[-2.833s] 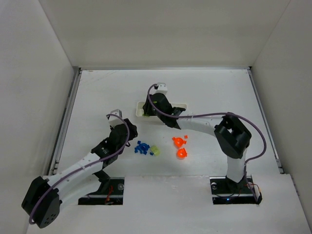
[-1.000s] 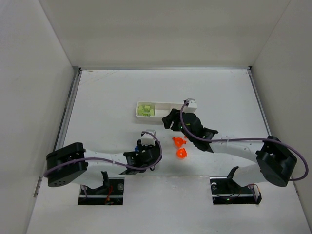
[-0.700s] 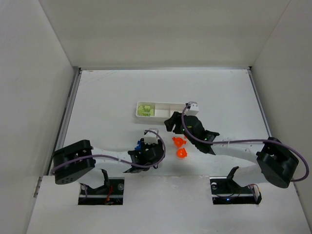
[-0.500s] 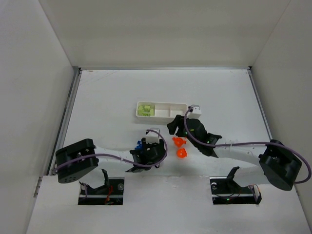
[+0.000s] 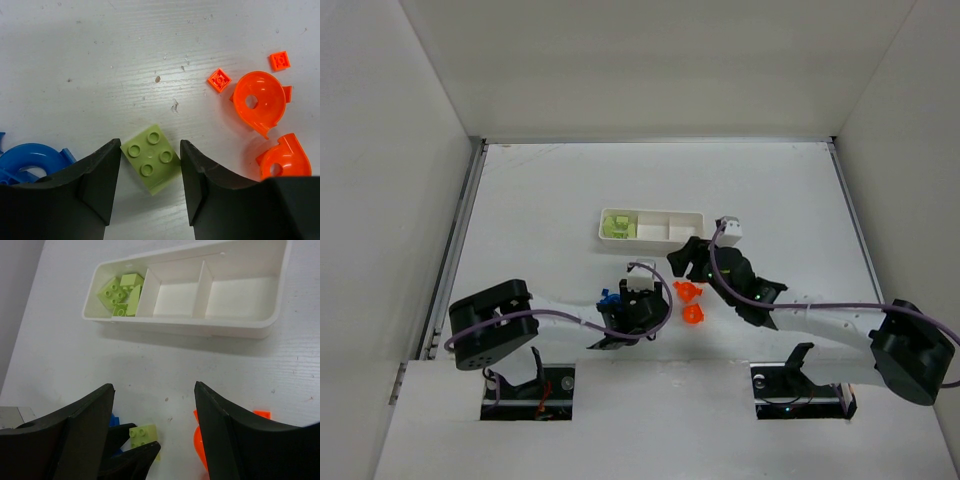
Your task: Sort the legos into containers by color
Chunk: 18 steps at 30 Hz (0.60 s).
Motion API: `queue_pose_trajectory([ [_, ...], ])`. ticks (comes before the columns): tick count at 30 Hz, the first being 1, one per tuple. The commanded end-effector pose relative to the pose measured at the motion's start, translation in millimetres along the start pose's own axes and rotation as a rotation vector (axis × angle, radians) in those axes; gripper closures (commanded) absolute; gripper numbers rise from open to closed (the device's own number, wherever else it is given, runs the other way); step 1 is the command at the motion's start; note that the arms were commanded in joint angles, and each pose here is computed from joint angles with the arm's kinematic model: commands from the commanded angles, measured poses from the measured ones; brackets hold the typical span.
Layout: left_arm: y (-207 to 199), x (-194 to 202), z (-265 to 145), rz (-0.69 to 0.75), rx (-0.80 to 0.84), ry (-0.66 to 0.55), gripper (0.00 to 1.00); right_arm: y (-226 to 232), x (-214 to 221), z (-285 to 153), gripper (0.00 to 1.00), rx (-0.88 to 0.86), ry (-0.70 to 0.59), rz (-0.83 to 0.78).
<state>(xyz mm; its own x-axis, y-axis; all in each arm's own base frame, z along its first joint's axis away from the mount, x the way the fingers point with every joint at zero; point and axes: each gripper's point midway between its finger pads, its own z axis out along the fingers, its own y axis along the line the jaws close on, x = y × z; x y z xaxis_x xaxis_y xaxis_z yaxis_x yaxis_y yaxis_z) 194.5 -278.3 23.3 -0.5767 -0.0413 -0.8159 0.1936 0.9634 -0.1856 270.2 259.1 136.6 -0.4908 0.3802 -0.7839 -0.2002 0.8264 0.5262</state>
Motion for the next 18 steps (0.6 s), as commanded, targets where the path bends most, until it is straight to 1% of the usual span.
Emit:
queue_pose_trajectory([
  [1,0,-5,-1,0.005,-0.002,0.000,0.63,9,-17,-2,0.28,-0.036,-0.056,0.040],
  [5,-2,-23,-9,-0.013,0.023,-0.035,0.70,5,-24,-7,0.28,-0.037,-0.076,0.048],
  [10,3,-56,-23,-0.069,0.059,-0.102,0.74,-8,-36,-10,0.28,-0.015,-0.099,0.061],
  [15,28,-91,-29,-0.133,0.040,-0.157,0.75,-17,-39,-10,0.28,0.001,-0.100,0.063],
  [18,43,-121,-27,-0.179,0.021,-0.192,0.75,-18,-36,-10,0.28,0.003,-0.093,0.064],
])
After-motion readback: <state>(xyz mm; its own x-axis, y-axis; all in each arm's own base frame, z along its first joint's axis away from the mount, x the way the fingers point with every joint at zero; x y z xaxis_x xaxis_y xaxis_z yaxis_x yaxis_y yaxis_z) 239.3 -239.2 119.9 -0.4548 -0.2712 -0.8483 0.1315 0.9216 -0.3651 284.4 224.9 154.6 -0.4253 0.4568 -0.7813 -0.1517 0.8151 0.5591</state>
